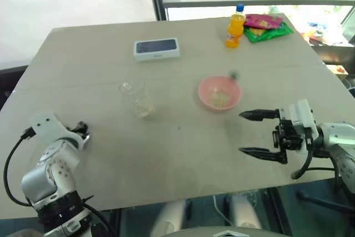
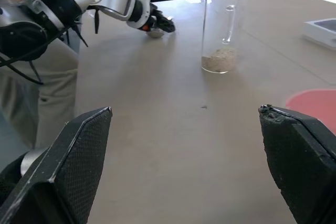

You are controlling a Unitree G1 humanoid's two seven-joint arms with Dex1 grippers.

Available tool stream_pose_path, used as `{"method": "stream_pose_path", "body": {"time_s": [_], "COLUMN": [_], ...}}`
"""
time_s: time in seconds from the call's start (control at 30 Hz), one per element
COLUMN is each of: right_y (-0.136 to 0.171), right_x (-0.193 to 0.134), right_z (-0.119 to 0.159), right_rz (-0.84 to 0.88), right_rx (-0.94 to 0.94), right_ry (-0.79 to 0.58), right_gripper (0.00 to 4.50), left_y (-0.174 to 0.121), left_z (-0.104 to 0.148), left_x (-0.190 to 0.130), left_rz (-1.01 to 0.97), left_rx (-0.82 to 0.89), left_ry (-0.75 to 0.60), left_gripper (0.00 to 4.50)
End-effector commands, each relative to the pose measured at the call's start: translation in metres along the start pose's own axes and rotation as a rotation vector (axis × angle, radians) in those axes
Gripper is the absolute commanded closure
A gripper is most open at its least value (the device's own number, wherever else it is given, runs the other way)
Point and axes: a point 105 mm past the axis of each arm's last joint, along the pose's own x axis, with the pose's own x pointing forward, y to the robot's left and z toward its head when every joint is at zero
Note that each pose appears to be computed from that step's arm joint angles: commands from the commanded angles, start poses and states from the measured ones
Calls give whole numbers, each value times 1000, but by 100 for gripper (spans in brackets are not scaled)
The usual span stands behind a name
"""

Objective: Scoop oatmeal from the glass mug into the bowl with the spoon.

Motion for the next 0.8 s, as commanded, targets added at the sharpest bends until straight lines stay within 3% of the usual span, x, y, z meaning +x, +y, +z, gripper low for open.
{"method": "stream_pose_path", "body": {"time_s": [0.03, 0.07, 0.13, 0.33, 0.5, 0.67, 0.8], "right_y": [2, 2, 2, -3, -7, -13, -19], "right_x": [-1, 0, 1, 3, 6, 7, 8], "right_z": [10, 10, 10, 13, 15, 17, 20], "right_rz": [1, 0, 0, 2, -1, -25, -51], "right_rx": [-53, -53, -55, -66, -72, -73, -72], "right_ry": [-12, -14, -19, -27, -38, -57, -83], "right_gripper": [0, 0, 0, 0, 0, 0, 0], "left_y": [19, 21, 22, 22, -2, -59, -109], "left_z": [-40, -41, -42, -26, 33, 125, 149], "left_x": [-1, -1, -2, 2, -5, -64, -117], "left_rz": [90, 101, 111, 98, -42, -449, -885], "left_rx": [-62, -67, -78, -114, -245, -313, -291], "left_ry": [156, 159, 161, 73, -235, -667, -780], "left_gripper": [304, 373, 442, 447, 447, 447, 447]}}
